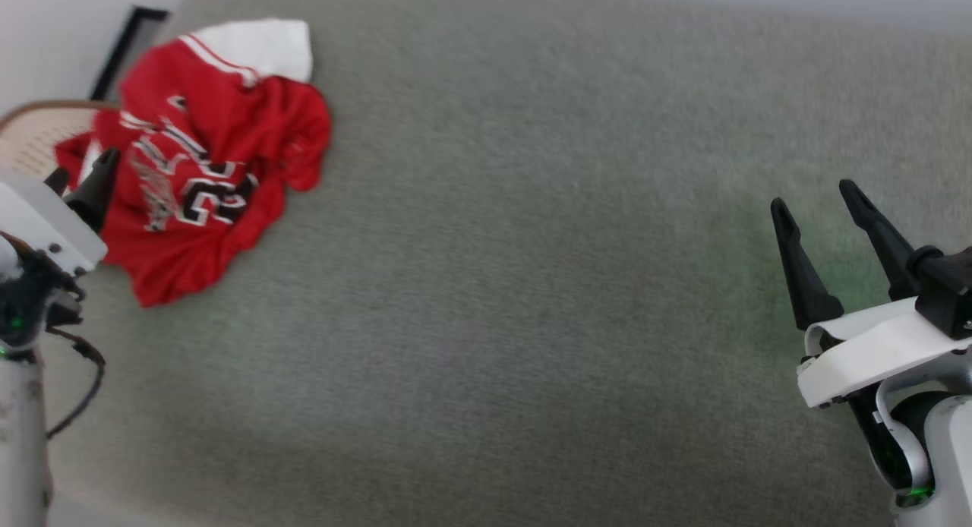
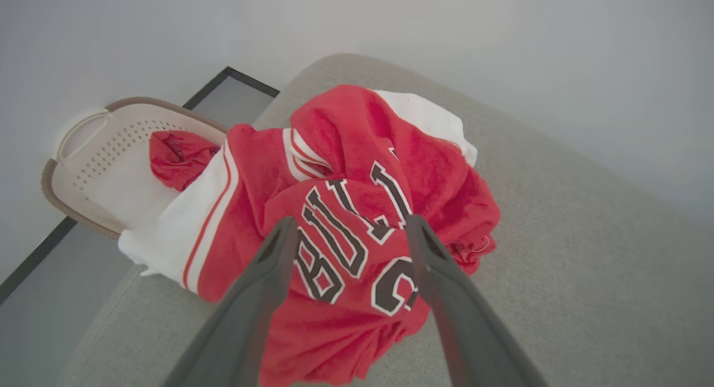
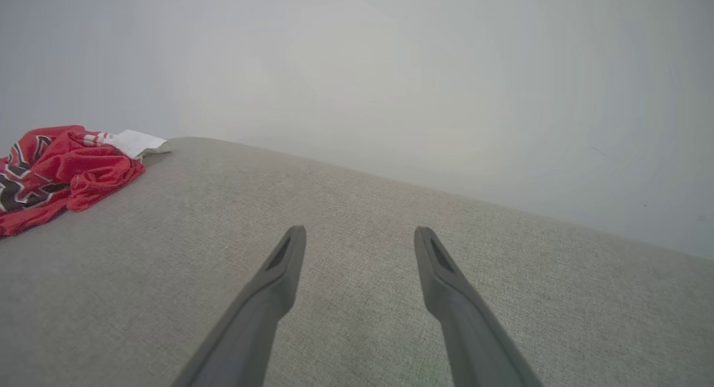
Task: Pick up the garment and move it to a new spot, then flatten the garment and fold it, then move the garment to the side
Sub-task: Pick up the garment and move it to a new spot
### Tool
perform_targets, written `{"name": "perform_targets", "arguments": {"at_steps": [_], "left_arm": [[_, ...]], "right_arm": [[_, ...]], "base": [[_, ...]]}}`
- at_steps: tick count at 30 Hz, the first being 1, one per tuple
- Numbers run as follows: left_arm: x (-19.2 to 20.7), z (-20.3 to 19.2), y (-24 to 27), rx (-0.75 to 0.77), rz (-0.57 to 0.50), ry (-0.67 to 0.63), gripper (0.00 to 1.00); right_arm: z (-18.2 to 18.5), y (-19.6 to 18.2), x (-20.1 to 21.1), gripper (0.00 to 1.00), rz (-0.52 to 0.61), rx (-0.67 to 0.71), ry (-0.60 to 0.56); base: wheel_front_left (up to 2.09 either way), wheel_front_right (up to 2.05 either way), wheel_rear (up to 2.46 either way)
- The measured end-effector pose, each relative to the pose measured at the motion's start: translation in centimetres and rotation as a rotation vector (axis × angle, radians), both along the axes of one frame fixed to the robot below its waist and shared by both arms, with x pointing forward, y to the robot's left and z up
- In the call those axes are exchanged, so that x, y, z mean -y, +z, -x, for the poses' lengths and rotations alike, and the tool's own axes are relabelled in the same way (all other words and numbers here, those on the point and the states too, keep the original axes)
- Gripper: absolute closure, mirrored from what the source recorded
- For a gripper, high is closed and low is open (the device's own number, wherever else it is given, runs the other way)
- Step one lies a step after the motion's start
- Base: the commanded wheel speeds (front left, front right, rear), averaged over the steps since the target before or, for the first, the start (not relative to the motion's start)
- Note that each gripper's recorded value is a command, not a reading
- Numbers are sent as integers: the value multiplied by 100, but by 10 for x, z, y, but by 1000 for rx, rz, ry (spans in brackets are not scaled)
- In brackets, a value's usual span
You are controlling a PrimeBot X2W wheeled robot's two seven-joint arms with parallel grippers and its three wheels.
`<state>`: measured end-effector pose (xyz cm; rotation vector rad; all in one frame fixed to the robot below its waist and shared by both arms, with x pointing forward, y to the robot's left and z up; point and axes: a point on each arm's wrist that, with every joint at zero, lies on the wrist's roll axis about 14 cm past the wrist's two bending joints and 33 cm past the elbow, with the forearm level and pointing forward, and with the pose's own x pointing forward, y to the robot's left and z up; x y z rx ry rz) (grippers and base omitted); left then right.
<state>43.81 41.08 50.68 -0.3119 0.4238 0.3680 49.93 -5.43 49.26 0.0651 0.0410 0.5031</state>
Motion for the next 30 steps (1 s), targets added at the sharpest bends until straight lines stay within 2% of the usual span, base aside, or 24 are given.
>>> {"name": "perform_targets", "arguments": {"at_steps": [6, 10, 12, 16, 23, 24, 25, 30], "left_arm": [[8, -19, -57, -210, 119, -4, 0], [10, -19, -94, -391, 113, -13, 0], [13, -23, -106, -434, 128, -11, 0], [16, -30, -125, -486, 160, 0, 0], [14, -39, -138, -489, 174, 21, 0], [14, -39, -137, -481, 179, 25, 85], [12, -39, -136, -468, 185, 38, 100], [1, -38, -121, -403, 186, 73, 100]], "right_arm": [[-5, -20, 16, 0, 25, -48, -27], [-10, -28, 27, 0, 41, -63, -47], [-11, -32, 32, 0, 48, -73, -55], [-13, -40, 41, 0, 59, -91, -74], [-13, -47, 49, 0, 66, -113, -96], [-13, -46, 49, 0, 65, -112, -96], [-13, -45, 48, 0, 63, -110, -97], [-11, -39, 45, 0, 53, -102, -97]], "base": [[0, 0, 0], [0, 0, 0], [0, 0, 0], [0, 0, 0], [0, 0, 0], [0, 0, 0], [0, 0, 0], [0, 0, 0]]}}
